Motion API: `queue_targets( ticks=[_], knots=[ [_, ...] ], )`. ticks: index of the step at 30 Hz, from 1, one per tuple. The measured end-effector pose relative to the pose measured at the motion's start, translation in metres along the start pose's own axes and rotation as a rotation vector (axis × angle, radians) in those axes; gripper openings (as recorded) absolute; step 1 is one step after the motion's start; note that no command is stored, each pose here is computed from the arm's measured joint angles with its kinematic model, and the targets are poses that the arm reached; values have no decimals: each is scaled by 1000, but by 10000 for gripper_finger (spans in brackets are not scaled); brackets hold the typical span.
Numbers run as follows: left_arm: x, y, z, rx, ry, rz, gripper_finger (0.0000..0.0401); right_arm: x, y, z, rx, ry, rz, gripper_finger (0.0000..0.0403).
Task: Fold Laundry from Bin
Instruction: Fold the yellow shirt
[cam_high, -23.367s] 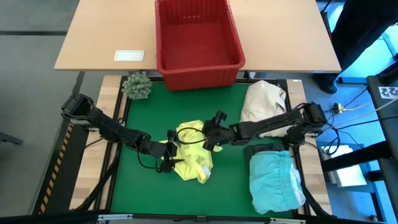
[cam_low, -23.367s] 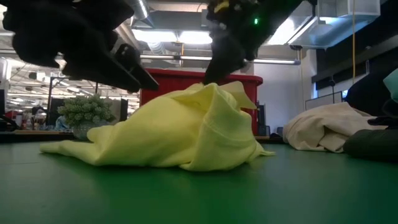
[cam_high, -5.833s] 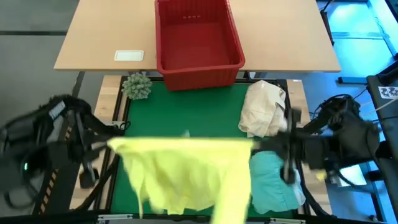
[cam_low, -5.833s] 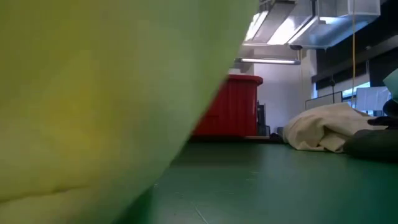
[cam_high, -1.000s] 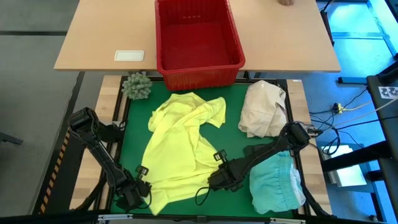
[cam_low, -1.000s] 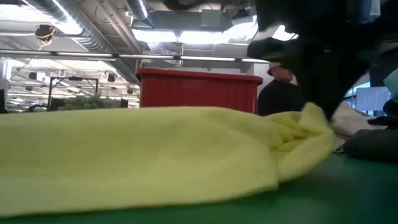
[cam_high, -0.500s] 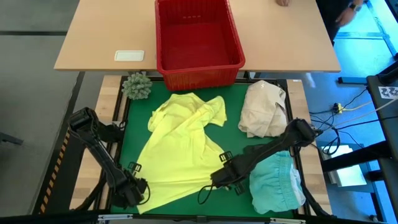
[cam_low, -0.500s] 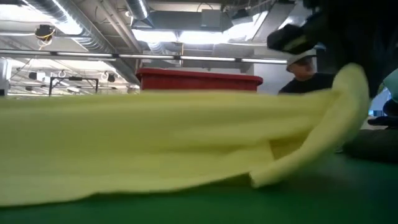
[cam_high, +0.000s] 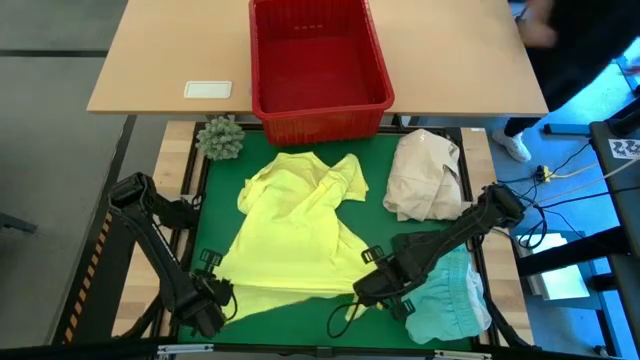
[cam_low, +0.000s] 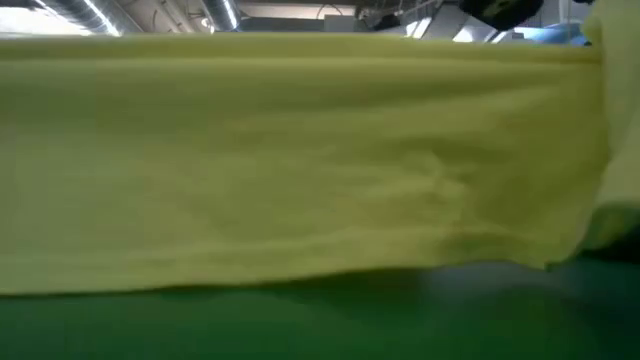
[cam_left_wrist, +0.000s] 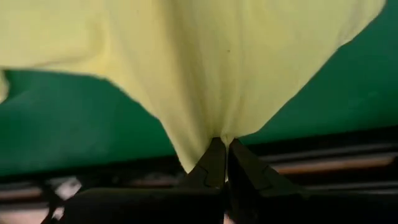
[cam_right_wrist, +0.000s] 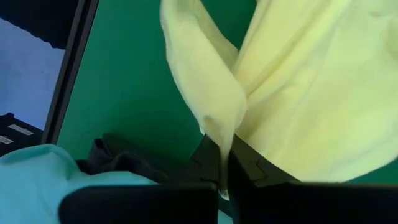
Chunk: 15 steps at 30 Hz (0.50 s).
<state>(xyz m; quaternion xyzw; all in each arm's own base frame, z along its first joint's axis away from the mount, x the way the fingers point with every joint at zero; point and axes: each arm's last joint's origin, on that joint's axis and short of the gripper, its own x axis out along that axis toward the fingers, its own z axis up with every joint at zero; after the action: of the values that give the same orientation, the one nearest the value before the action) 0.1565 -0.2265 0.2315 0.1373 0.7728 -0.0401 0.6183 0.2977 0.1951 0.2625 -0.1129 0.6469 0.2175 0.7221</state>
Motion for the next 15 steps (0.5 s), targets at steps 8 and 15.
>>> queue_targets(
  ticks=[8, 15],
  knots=[
    [-4, 1, -1, -3, -9, 28, 0, -10, -1, -2, -5, -46, -30, 4],
    [7, -6, 10, 31, -124, -31, 0, 14, -2, 7, -30, 1, -16, 4]
  ],
)
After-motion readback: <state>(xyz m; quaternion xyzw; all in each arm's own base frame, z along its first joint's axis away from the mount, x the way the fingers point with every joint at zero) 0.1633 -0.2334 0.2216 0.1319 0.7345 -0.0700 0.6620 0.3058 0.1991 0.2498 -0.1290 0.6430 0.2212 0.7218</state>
